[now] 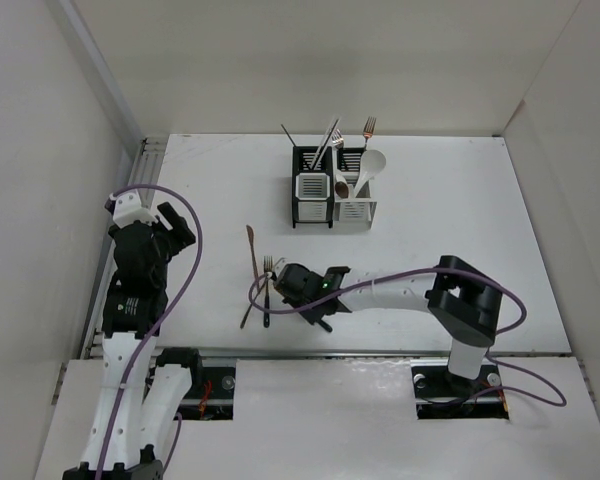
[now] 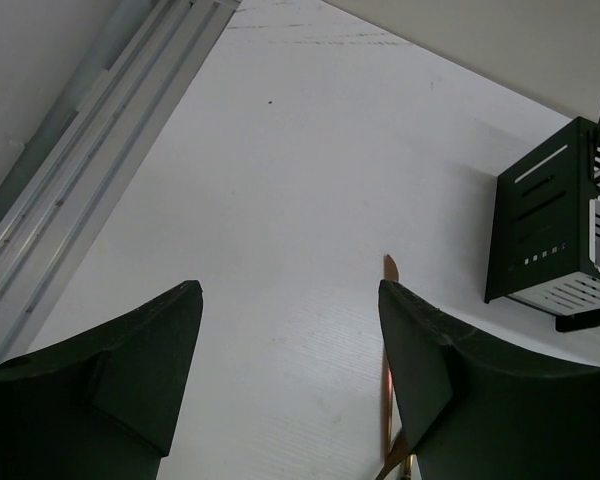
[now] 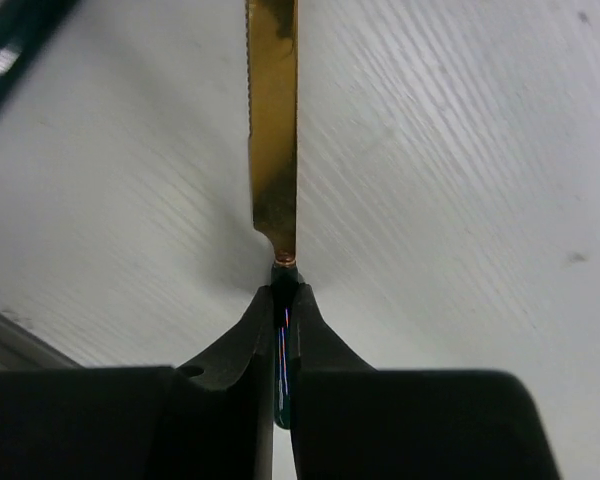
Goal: Sort the eating utensils into containers
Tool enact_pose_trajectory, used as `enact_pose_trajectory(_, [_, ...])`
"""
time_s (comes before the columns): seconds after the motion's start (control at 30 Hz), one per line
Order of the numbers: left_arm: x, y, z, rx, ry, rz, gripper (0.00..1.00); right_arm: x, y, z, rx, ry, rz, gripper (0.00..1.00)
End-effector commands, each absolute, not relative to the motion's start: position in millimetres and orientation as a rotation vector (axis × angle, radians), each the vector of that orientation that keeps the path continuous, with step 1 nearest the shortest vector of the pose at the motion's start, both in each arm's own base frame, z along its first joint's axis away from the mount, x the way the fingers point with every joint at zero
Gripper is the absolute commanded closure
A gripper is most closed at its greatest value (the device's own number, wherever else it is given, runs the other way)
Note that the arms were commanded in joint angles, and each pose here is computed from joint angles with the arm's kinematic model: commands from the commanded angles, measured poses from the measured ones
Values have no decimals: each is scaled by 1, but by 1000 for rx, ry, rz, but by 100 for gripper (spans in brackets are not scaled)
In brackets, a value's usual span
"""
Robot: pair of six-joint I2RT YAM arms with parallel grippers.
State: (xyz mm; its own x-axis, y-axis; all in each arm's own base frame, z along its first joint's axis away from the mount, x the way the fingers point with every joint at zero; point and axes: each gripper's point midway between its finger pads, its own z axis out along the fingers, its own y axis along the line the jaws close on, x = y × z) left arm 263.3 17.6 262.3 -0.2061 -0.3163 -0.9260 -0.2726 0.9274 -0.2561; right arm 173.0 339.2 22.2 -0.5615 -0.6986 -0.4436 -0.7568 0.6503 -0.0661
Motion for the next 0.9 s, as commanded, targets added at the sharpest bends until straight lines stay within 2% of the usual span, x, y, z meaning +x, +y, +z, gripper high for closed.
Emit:
enact_pose_trajectory(0.0, [265,19,267,-446,1772,-39,32,182,299,37,-1124,2424,-50,100])
enact_pose_trajectory(0.13, [271,19,266,-438,1776,-32,32,211,314,126,-967,2218,33,100])
enact_pose_trajectory(0.23, [276,19,265,-419,1782,-16,32,251,319,195,-788,2089,117,100])
enact_pose_trajectory(0.33, [286,18,266,-392,1777,-11,32,292,303,265,-645,1934,205,100])
enact_pose_trajectory(0.37, [290,19,264,-381,1785,-1,32,306,303,309,-594,1793,271,100])
enact_pose_trajectory(0.43, [296,19,271,-371,1763,1,32,329,289,341,-544,1657,321,100])
enact_pose_trajectory(0.47, [300,19,268,-371,1772,3,32,340,287,380,-478,1511,370,100])
enact_pose_trajectory(0.57, [309,15,269,-334,1776,0,32,357,263,426,-432,1306,435,100])
enact_pose_trajectory(0.6, [315,16,265,-324,1788,11,32,357,258,459,-385,1154,476,100])
enact_pose_trajectory(0.67, [321,16,264,-311,1795,22,32,363,246,460,-347,1050,499,100])
enact_pose_trajectory(0.7, [328,16,258,-311,1812,25,32,360,241,480,-313,938,506,100])
enact_pose_trajectory(0.87, [347,17,257,-292,1807,36,32,413,277,419,-376,1034,529,100])
